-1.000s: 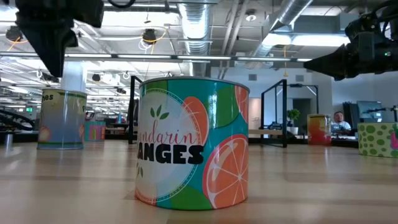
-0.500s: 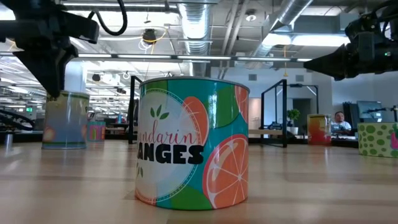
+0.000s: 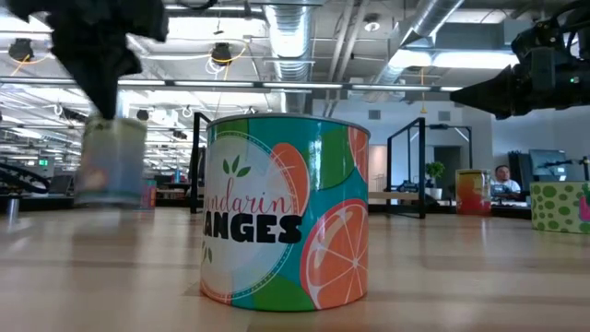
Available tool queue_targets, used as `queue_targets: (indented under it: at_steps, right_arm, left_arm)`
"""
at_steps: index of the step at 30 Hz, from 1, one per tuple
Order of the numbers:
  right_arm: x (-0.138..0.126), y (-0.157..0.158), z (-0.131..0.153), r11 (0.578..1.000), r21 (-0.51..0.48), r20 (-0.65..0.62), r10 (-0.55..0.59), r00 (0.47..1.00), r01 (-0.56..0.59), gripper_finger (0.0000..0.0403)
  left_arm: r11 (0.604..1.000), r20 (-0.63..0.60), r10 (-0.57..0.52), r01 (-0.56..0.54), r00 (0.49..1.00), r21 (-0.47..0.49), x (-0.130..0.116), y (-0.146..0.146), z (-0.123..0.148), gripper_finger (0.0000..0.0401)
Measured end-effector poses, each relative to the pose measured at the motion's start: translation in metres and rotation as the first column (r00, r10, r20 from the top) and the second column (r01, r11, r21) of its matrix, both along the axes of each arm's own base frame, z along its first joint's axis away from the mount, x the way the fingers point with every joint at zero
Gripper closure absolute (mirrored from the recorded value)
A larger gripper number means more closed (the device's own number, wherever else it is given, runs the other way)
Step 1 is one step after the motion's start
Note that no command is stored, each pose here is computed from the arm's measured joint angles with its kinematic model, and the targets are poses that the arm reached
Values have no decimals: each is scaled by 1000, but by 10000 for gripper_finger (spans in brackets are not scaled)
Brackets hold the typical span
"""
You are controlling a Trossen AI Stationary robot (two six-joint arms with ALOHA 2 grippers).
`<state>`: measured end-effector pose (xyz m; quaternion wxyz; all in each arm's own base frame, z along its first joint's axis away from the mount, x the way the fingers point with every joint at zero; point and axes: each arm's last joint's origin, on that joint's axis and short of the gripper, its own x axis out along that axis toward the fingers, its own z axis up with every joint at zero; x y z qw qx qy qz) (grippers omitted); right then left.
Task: Pick and place cans onto a shelf
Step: Put the left canned peaches on the shelf
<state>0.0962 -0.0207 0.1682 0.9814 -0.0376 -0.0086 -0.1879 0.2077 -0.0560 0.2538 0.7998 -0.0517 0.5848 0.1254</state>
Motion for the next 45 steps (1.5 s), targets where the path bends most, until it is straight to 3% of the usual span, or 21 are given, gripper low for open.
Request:
queue_targets:
  at_steps: [4, 10, 17, 23, 32, 45]
  right_arm:
    - [0, 0, 0, 1000, 0, 1, 0, 1000, 0, 360]
    - [0, 0, 0, 1000, 0, 0, 0, 1000, 0, 360]
    - [0, 0, 0, 1000, 0, 1, 0, 1000, 0, 360]
    - [0, 0, 0, 1000, 0, 1, 0, 1000, 0, 360]
    - [0, 0, 0, 1000, 0, 1, 0, 1000, 0, 360]
    - [0, 0, 0, 1000, 0, 1, 0, 1000, 0, 360]
  left_arm:
    - [1000, 118, -19, 20, 993, -12, 17, 16, 23, 401]
    - [997, 279, -53, 38, 959, 60, 46, 53, 54, 401]
    - [974, 144, -145, 115, 979, 196, 96, 110, 64, 401]
    - [974, -50, -117, 125, 992, 190, 123, 170, 64, 401]
    - [988, -130, 14, 6, 991, 156, 125, 240, 52, 401]
    - [984, -87, 87, -72, 992, 162, 114, 270, 46, 401]
